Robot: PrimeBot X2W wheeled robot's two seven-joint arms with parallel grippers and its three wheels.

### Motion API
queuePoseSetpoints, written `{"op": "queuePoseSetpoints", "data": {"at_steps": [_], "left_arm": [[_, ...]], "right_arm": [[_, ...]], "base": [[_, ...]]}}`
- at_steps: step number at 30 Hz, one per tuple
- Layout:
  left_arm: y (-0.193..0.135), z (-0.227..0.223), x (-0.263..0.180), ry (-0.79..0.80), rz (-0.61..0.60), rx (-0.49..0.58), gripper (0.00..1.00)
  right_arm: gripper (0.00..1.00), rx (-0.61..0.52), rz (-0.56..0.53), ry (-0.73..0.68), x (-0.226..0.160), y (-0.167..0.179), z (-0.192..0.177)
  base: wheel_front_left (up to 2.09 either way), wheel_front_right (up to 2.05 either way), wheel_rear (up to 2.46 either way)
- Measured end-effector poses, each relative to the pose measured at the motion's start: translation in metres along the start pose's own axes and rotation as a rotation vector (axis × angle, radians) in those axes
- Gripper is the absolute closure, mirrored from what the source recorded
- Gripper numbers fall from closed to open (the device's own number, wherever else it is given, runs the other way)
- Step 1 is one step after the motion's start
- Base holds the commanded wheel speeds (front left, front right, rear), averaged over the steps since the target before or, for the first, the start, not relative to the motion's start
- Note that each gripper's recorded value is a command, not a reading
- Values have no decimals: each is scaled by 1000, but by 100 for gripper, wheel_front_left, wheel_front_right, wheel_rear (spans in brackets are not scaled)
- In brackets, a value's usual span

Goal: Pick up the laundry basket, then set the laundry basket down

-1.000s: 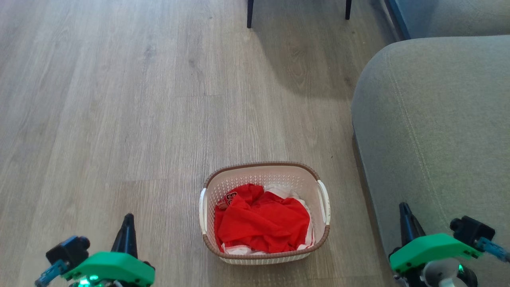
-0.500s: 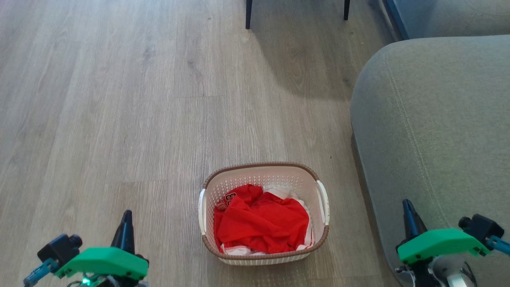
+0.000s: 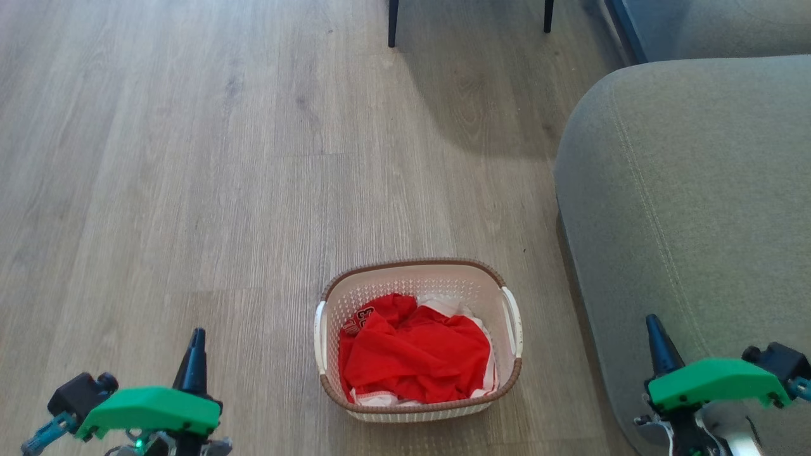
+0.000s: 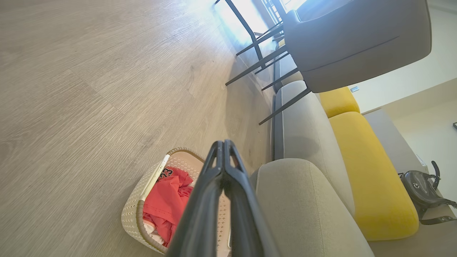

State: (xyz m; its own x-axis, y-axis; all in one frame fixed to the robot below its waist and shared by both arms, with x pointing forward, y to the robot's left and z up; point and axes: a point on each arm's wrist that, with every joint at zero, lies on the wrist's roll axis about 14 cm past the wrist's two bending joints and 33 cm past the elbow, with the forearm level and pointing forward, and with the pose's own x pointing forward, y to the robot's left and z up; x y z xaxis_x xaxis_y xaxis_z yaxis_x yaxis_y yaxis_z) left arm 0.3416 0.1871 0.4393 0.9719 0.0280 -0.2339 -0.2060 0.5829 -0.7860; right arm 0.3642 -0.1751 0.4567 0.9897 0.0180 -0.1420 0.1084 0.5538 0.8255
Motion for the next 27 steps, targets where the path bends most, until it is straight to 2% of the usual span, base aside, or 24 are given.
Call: {"op": "queuePoseSetpoints", "data": {"at_steps": [27], "left_arm": [[-14,9,12,15,-55,-314,100]], "right_arm": [[100,307,-11,-22,1,-4,14]], "base": [[0,0,0]]}}
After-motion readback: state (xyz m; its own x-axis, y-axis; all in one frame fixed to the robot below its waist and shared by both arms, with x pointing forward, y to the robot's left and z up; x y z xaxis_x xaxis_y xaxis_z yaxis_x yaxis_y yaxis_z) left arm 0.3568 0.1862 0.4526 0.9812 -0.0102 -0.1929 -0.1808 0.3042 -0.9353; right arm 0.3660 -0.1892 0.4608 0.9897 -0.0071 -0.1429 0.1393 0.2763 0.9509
